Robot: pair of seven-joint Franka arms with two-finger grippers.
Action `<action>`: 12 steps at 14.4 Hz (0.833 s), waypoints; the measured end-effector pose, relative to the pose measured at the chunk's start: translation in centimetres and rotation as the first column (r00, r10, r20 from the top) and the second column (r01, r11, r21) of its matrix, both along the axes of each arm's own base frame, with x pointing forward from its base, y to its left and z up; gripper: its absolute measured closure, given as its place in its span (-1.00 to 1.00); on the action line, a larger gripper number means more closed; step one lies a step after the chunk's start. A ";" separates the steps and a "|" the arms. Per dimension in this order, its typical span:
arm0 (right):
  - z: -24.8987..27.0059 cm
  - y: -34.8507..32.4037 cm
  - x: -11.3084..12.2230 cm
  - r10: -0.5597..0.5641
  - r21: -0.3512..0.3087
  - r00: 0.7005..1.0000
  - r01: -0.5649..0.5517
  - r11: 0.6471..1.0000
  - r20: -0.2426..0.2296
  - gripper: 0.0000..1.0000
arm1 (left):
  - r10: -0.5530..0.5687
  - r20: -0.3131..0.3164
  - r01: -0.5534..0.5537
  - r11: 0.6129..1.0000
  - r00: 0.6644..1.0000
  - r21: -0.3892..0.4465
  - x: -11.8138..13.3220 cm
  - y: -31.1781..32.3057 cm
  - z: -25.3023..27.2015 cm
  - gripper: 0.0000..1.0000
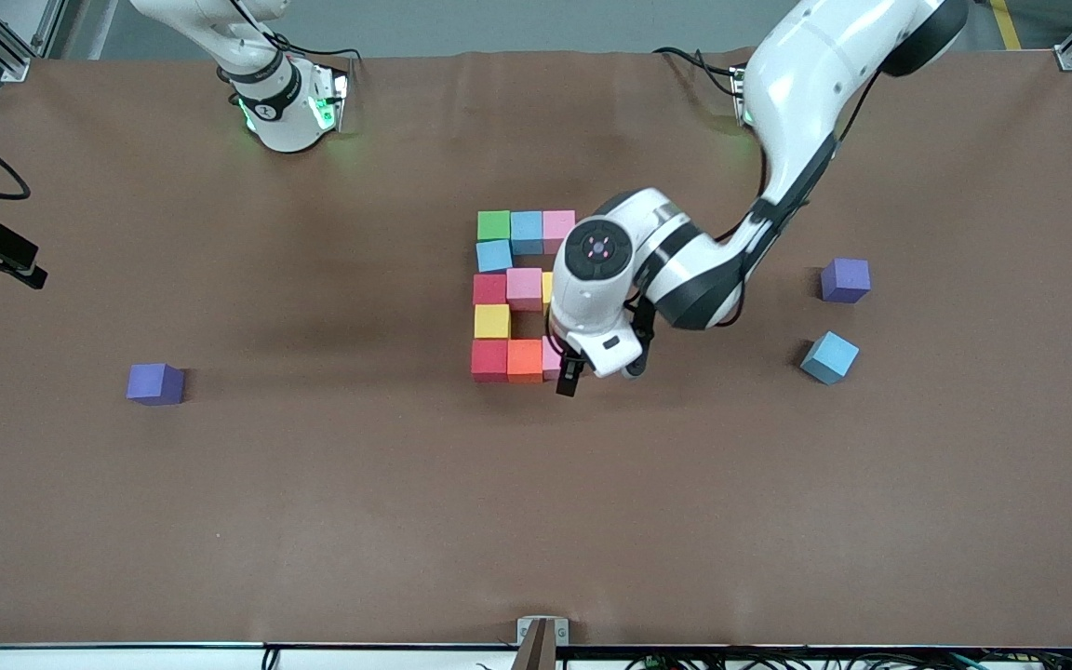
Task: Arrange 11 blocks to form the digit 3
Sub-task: 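Open the left gripper and lift it off the pink cube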
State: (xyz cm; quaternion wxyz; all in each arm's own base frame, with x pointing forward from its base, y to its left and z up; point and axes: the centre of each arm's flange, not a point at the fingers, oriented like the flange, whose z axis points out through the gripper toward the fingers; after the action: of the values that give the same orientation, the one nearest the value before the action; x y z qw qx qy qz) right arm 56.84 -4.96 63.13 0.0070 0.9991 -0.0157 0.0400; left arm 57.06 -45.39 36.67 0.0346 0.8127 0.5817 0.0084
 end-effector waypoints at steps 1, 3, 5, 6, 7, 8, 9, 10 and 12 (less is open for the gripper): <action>0.0 0.1 0.0 0.001 0.000 1.000 -0.001 1.000 -0.001 -1.00 | -0.062 0.017 0.062 0.998 0.998 0.010 0.4 1.7 3.4 -1.00; 0.0 0.1 0.0 0.003 0.000 1.000 -0.003 1.000 -0.002 -1.00 | -0.214 0.026 0.212 0.976 0.976 0.057 1.4 6.1 8.9 -1.00; 0.0 0.1 0.0 0.003 0.000 1.000 -0.003 1.000 -0.003 -1.00 | -0.372 -0.011 0.371 0.922 0.928 0.110 2.2 10.9 11.9 -1.00; 0.0 0.1 0.0 0.004 0.000 1.000 -0.004 1.000 -0.003 -1.00 | -0.435 -0.029 0.435 0.892 0.900 0.125 2.5 12.6 12.8 -1.00; 0.0 0.1 0.0 0.004 0.000 1.000 -0.004 1.000 -0.003 -1.00 | -0.487 -0.036 0.487 0.863 0.873 0.135 2.8 14.0 13.7 -1.00; 0.0 0.1 0.0 0.004 0.000 1.000 -0.004 1.000 -0.003 -1.00 | -0.532 -0.040 0.532 0.835 0.846 0.143 3.0 15.2 14.6 -1.00; 0.0 0.1 0.0 0.005 0.000 1.000 -0.005 1.000 -0.003 -1.00 | -0.580 -0.050 0.580 0.800 0.813 0.153 3.1 16.5 15.6 -1.00; 0.0 0.1 0.0 0.006 0.000 1.000 -0.006 1.000 -0.003 -1.00 | -0.627 -0.061 0.628 0.761 0.776 0.162 3.0 17.7 16.7 -1.00; 0.0 0.1 0.0 0.007 0.000 1.000 -0.007 1.000 -0.003 -1.00 | -0.703 -0.082 0.704 0.686 0.706 0.185 2.4 20.0 19.5 -1.00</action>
State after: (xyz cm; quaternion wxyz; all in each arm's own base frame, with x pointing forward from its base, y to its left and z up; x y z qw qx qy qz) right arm 56.82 -4.86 63.10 0.0069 0.9992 -0.0122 0.0385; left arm 59.45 -25.35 56.16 -0.0487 0.9725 0.2218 0.0517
